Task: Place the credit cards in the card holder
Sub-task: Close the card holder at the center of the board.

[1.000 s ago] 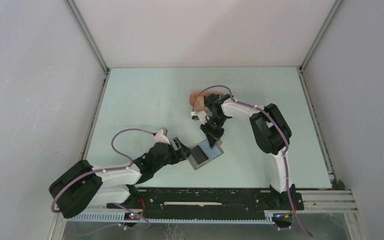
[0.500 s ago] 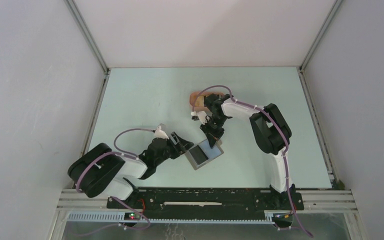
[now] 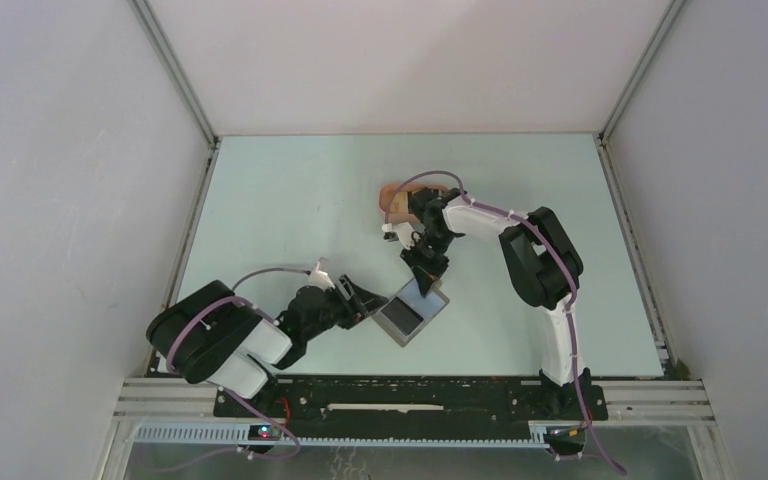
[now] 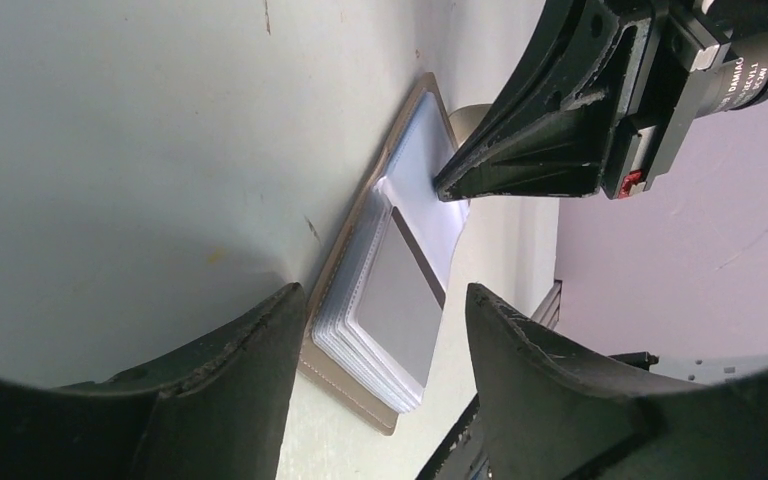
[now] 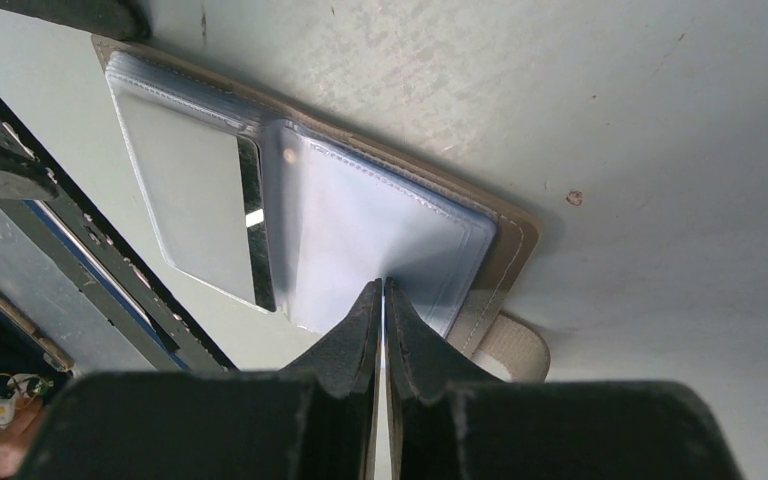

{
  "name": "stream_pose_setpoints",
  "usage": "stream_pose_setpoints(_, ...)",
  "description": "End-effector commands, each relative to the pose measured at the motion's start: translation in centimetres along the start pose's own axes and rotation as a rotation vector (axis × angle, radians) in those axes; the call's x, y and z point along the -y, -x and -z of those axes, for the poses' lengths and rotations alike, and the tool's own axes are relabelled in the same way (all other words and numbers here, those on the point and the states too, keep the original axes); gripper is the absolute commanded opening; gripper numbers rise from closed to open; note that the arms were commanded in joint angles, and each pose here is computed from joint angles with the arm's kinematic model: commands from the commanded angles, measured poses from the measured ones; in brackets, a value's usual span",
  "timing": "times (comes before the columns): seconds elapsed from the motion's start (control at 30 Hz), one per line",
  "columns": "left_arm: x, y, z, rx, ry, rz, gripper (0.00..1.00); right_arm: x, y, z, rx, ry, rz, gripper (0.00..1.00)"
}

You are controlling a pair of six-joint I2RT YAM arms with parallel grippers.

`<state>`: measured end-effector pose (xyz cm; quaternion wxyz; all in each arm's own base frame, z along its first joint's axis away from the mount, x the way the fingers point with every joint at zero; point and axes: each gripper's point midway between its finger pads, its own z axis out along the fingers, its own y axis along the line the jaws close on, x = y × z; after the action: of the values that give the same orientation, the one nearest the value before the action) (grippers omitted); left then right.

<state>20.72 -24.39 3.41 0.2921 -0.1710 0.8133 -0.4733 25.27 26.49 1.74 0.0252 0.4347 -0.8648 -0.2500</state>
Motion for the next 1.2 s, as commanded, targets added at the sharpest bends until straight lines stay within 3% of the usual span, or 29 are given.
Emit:
stream_pose_setpoints(0.0,-5.2,-2.6,1.8,-0.092,0.181,-0.007,0.67,1.4,-0.9,-1.0,-0.052,-0.044,0.022,0.12)
stream_pose_setpoints(0.23,-6.5,-2.2,3.0,-0.080,0.265,-0.071,0.70,1.0,-0.4,-0.5,-0.027,-0.037,0.036,0.13)
stream_pose_setpoints(0.5,-6.1,-3.1,3.7,-0.152,0.279,-0.092,0.73,0.9,-0.4,-0.5,-0.024,-0.032,0.038,0.14)
stream_pose_setpoints(0.7,-5.6,-3.2,3.1,-0.170,0.273,-0.076,0.80,0.8,-0.5,-0.8,-0.032,-0.029,0.039,0.14)
stream_pose_setpoints(1.17,-4.9,-5.3,2.8,-0.236,0.174,0.086,0.78,0.5,-0.4,-0.8,-0.031,-0.026,0.049,0.14)
